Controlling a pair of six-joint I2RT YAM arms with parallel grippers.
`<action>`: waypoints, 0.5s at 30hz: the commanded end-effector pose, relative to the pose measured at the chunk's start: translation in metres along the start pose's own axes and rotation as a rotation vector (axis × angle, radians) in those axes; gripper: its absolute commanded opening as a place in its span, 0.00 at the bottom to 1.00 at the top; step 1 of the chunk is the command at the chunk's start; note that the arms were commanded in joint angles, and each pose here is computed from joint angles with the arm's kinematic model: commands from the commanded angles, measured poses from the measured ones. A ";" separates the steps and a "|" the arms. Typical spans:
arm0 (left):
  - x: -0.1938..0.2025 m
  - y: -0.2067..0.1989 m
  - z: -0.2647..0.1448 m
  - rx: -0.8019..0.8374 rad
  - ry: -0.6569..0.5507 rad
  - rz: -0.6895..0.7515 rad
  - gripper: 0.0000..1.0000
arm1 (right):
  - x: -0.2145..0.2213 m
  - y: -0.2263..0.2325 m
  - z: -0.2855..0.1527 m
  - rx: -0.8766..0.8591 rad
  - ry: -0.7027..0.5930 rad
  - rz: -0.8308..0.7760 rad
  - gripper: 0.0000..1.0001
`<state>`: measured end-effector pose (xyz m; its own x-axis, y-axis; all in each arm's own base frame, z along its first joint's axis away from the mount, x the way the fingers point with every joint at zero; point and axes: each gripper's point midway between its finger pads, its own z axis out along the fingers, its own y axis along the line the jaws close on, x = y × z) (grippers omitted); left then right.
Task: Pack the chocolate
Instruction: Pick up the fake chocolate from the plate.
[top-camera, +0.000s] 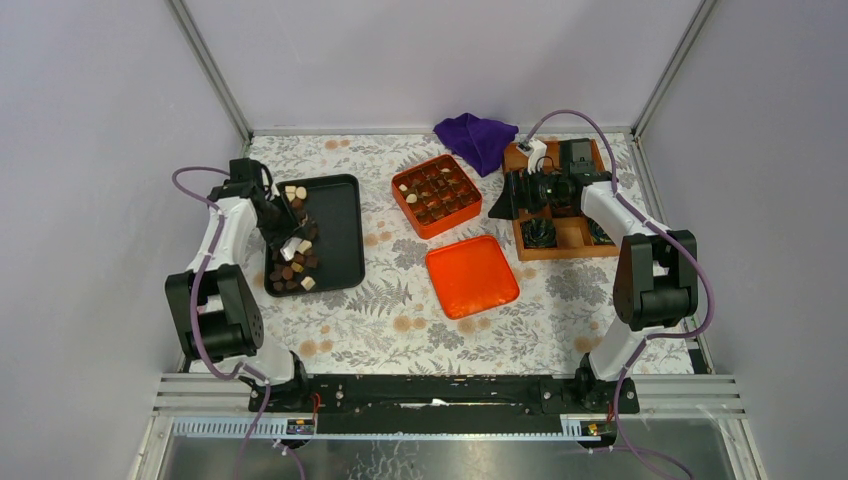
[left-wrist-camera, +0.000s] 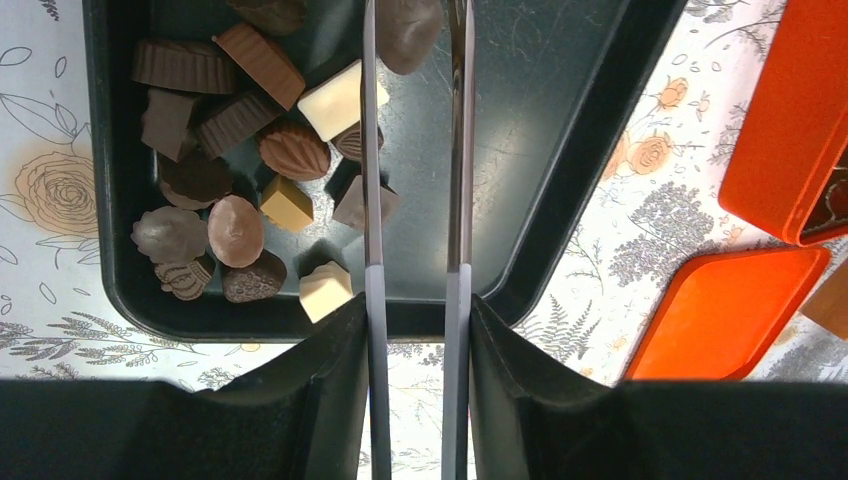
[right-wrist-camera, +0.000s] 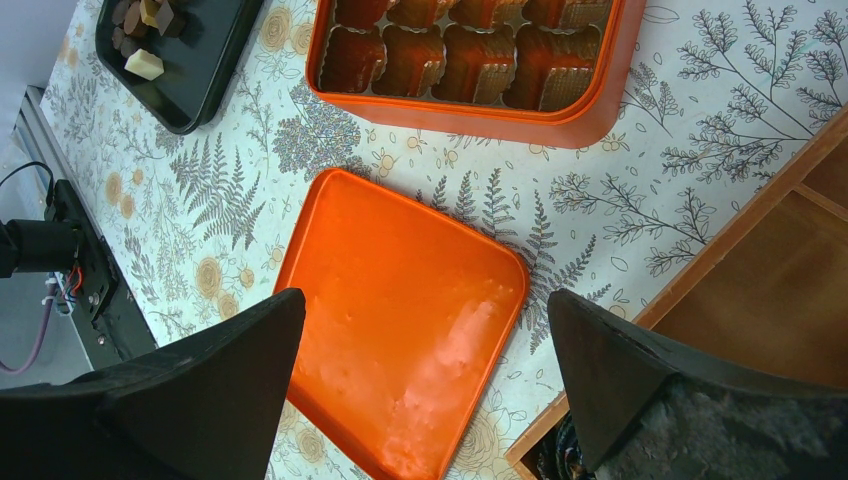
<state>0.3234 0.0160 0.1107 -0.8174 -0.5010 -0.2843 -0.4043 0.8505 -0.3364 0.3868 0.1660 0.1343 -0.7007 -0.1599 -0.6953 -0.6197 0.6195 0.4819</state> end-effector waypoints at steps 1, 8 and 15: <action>-0.016 -0.021 -0.017 0.086 -0.092 0.038 0.11 | -0.016 0.003 -0.002 -0.021 -0.028 -0.033 1.00; -0.011 -0.033 -0.024 0.164 -0.115 0.058 0.08 | -0.016 0.004 -0.002 -0.028 -0.028 -0.033 1.00; -0.005 -0.055 -0.035 0.304 -0.153 0.094 0.06 | -0.016 0.005 -0.002 -0.035 -0.029 -0.035 1.00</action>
<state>0.3220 -0.0052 0.1363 -0.7973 -0.4844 -0.3601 -0.3020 0.8367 -0.4570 0.3864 0.1663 0.1346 -0.7006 -0.1599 -0.6954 -0.6208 0.6171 0.4835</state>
